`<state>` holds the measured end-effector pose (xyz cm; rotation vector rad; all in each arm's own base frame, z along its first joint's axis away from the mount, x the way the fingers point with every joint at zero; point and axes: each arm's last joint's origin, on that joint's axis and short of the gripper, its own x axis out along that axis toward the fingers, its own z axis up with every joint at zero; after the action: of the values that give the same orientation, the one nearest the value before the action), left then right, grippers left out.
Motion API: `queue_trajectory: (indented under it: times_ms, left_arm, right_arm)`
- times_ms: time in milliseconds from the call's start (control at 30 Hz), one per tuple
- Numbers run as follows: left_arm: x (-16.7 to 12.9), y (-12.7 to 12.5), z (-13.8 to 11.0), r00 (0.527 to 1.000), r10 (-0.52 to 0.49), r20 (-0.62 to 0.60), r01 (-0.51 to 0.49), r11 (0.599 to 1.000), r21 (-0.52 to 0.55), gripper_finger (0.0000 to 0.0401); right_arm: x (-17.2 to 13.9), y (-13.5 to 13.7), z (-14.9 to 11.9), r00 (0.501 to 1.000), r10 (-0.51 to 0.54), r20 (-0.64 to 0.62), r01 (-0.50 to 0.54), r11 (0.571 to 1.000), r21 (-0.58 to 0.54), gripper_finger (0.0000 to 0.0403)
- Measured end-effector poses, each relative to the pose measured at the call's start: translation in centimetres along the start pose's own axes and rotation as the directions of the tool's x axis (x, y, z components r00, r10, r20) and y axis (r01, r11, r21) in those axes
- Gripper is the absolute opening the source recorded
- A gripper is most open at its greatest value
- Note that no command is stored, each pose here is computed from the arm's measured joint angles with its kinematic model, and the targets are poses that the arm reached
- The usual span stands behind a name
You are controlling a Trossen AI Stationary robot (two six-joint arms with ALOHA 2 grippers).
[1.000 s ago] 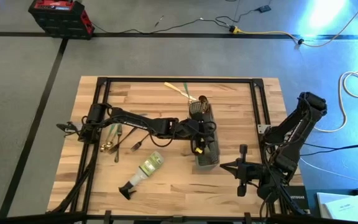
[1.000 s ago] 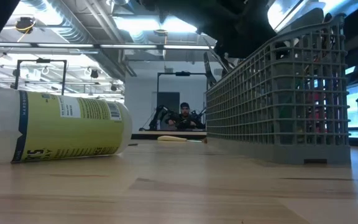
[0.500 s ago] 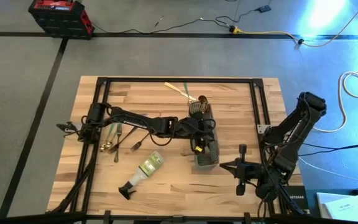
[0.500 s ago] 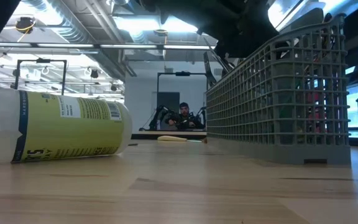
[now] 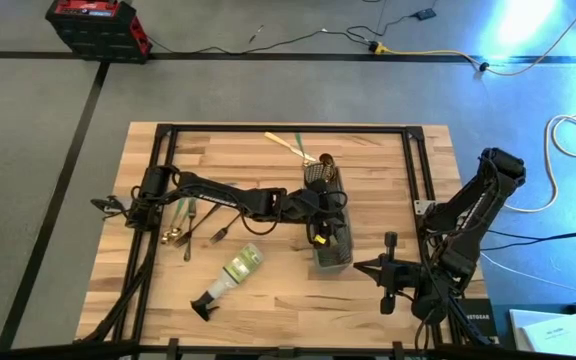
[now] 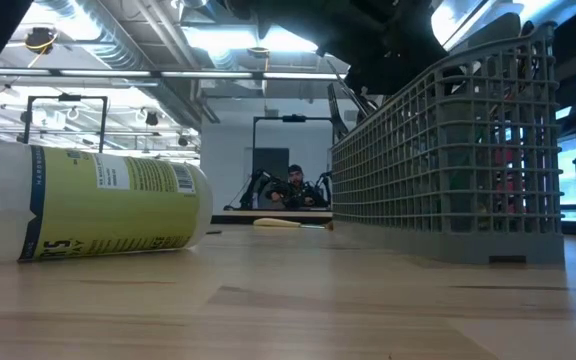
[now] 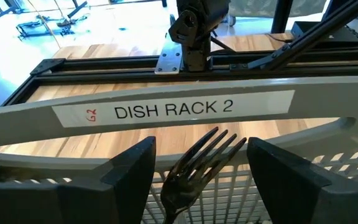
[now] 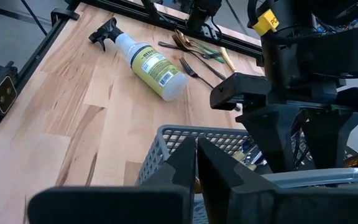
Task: Sort silverware
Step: Put the fork into the silverware basket
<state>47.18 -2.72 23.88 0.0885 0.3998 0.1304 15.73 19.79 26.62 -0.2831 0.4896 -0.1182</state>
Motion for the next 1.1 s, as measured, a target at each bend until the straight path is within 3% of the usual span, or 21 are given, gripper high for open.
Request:
queue_trajectory:
  times_ms: [867,967,1100]
  left_arm:
    - [-0.02,0.03,0.04,0.999,0.040,0.003,-0.040,0.999,0.016,0.0236]
    - [-0.02,0.03,0.04,0.999,0.040,0.003,-0.040,0.999,0.019,0.0216]
    - [-0.03,-0.03,0.04,1.000,0.031,0.003,-0.031,0.999,0.020,0.0160]
  right_arm:
    - [0.00,0.00,0.00,1.000,-0.001,0.001,0.001,1.000,0.000,0.0000]
    - [0.00,0.00,0.00,1.000,-0.001,0.001,0.001,1.000,0.000,0.0000]
    - [0.00,0.00,0.00,1.000,-0.001,0.001,0.001,1.000,0.000,0.0000]
